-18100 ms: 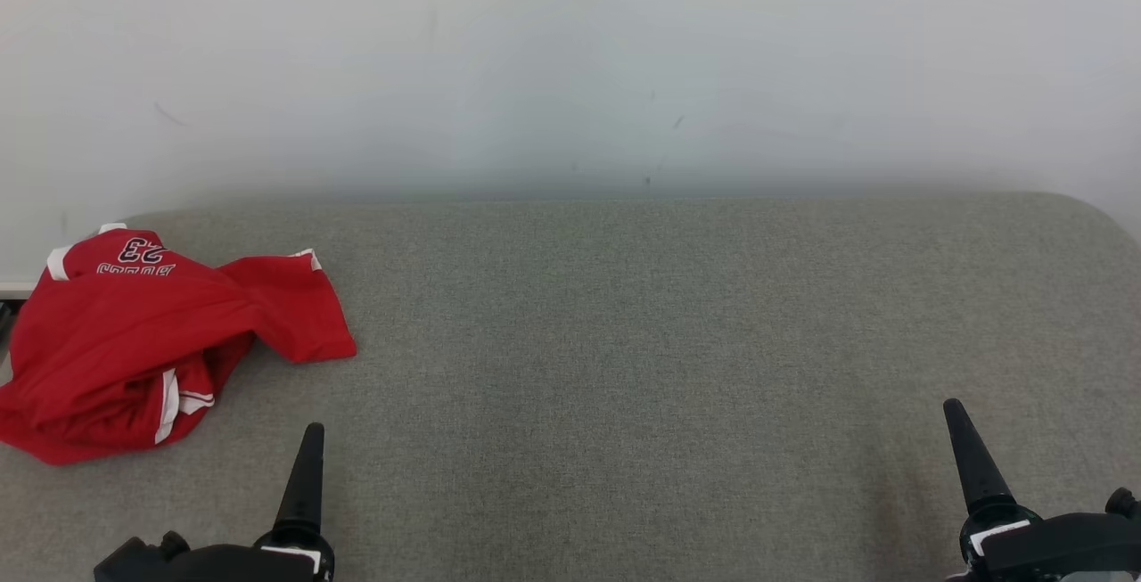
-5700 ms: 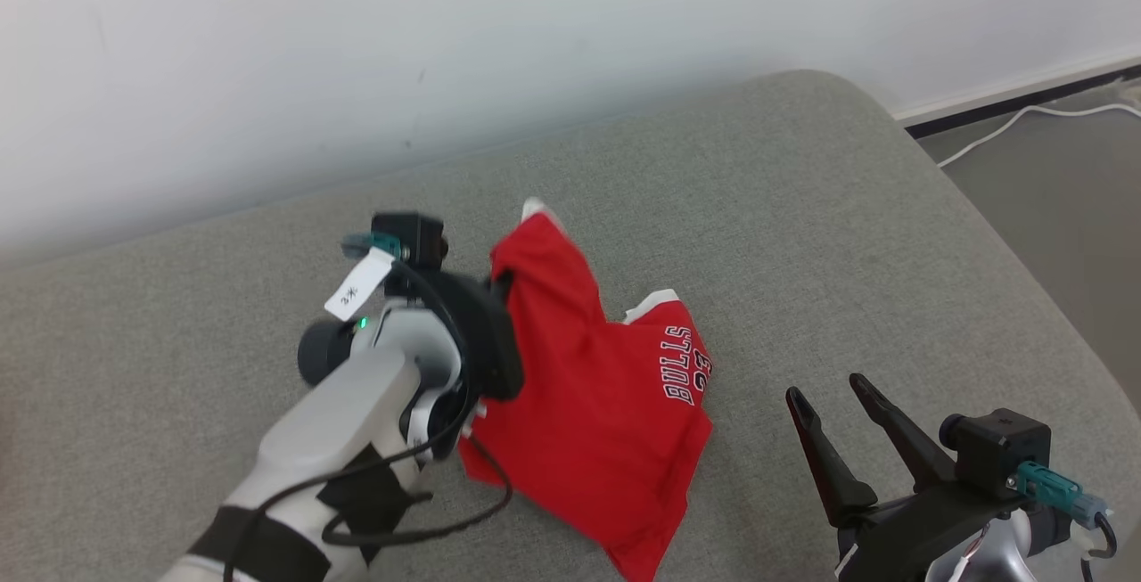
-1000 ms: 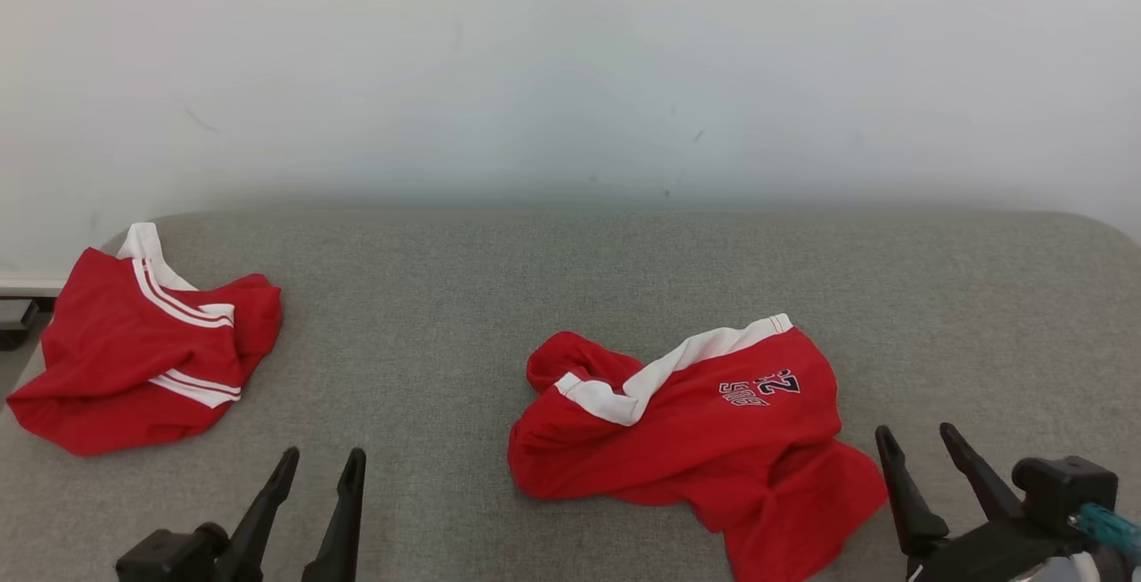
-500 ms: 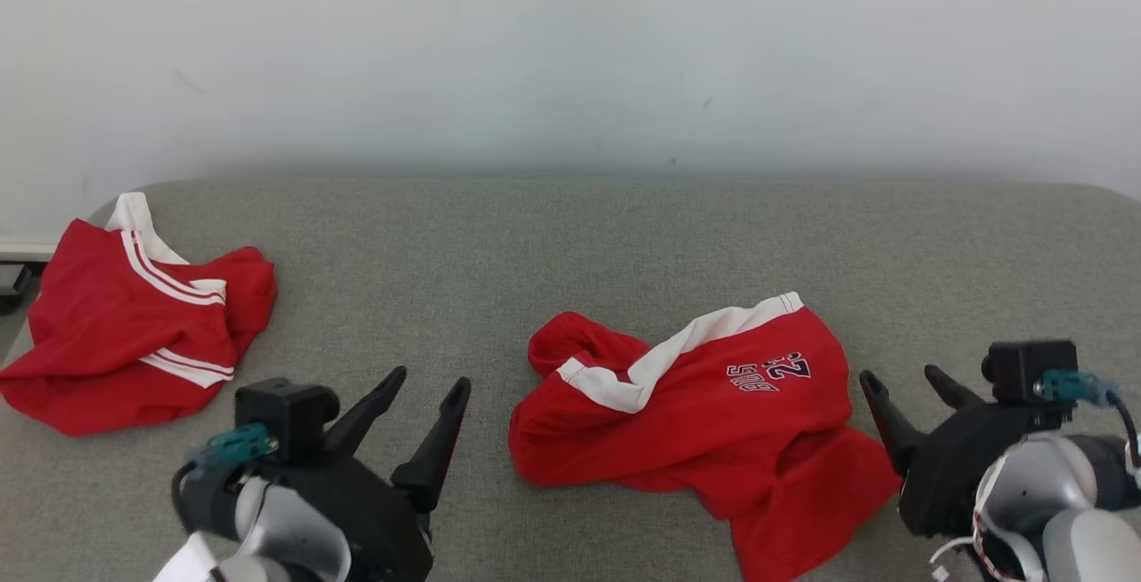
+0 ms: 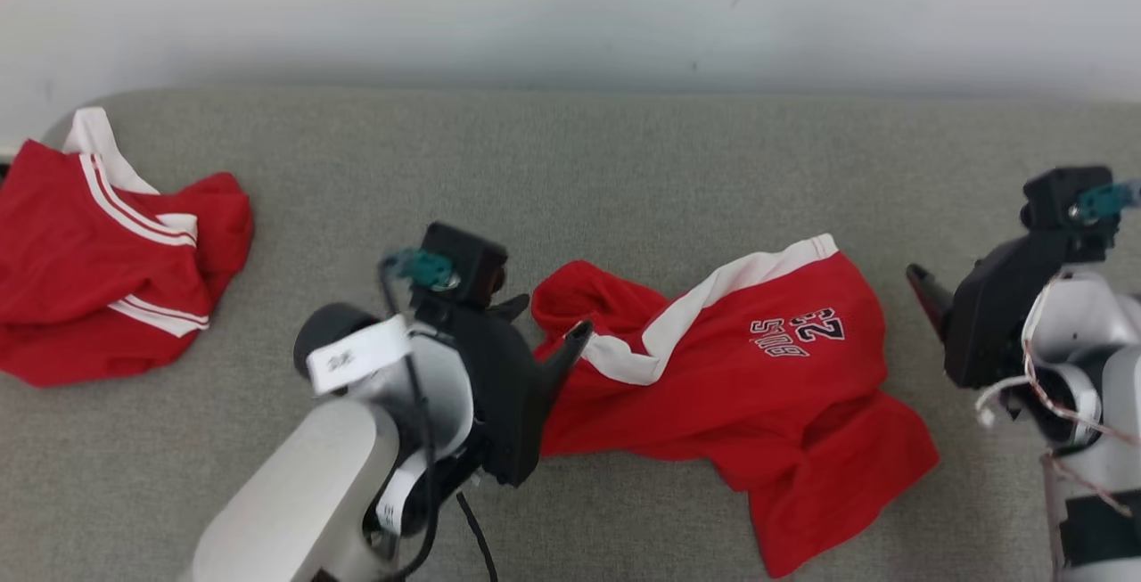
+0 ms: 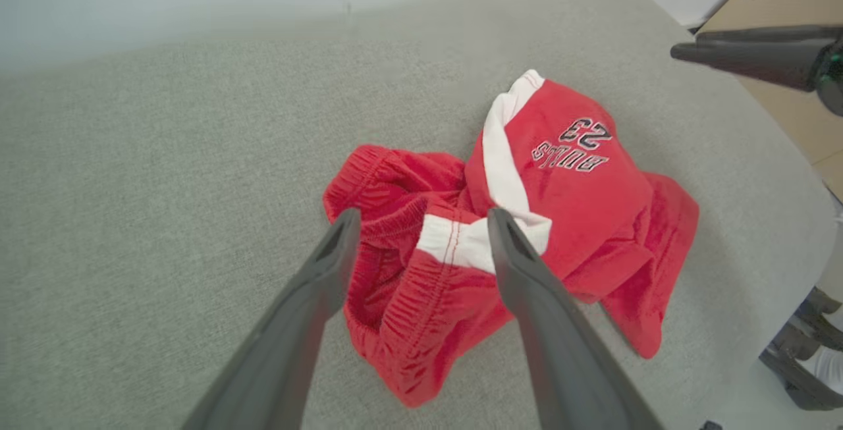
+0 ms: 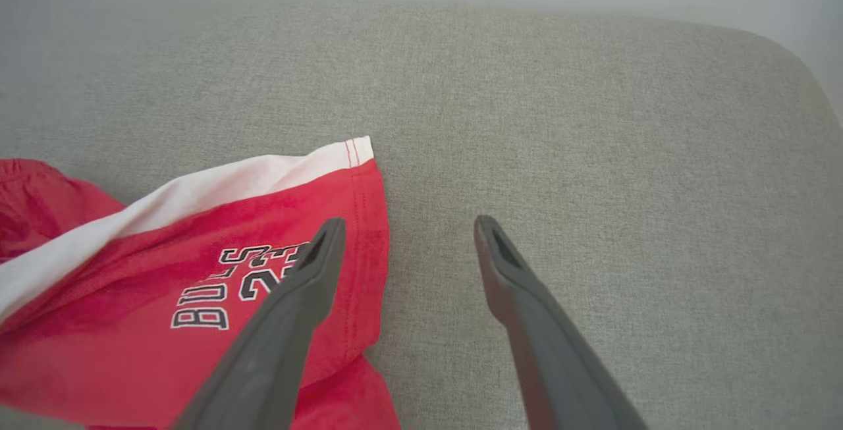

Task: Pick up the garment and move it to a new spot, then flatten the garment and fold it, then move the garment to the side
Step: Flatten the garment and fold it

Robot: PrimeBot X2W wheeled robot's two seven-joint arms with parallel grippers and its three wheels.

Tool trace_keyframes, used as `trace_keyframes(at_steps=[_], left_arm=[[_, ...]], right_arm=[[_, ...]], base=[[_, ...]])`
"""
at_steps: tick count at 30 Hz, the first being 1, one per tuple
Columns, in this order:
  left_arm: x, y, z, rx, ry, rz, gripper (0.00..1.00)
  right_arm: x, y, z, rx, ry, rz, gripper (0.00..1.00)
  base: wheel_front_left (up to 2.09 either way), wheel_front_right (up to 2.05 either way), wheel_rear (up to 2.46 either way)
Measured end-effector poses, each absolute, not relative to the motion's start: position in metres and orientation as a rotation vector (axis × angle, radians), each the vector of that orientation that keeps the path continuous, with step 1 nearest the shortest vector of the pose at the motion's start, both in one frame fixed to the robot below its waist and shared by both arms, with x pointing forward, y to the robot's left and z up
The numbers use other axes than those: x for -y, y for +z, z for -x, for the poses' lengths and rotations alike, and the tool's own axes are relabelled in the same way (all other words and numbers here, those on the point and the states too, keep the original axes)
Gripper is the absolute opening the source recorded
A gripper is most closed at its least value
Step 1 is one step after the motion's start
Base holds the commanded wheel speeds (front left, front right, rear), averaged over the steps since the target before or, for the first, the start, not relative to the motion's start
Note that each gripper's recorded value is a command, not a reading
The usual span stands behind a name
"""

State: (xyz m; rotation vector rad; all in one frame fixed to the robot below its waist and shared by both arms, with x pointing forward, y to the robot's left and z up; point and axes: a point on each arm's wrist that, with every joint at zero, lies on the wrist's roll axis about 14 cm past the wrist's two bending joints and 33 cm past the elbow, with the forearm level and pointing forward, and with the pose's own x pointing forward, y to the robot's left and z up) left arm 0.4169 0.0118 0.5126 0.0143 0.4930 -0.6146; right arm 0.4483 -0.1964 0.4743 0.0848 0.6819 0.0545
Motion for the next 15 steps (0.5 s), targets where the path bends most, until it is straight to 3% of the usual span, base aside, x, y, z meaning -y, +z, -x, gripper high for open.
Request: trace_keyframes(at_steps=[11,15], left_arm=[[-0.006,0.478,-0.438,-0.694,-0.654,-0.173,1.0],[-0.011,0.47,-0.438,-0.74,-0.646,-0.19,0.87]], right_arm=[[0.197,0.455,-0.494,-0.764,0.051,-0.042,1.0],[0.186,0.45,-0.51,-0.776,0.085,-0.016,1.0]], base=[[0.0,0.0,0.0],[0.0,0.0,0.0]])
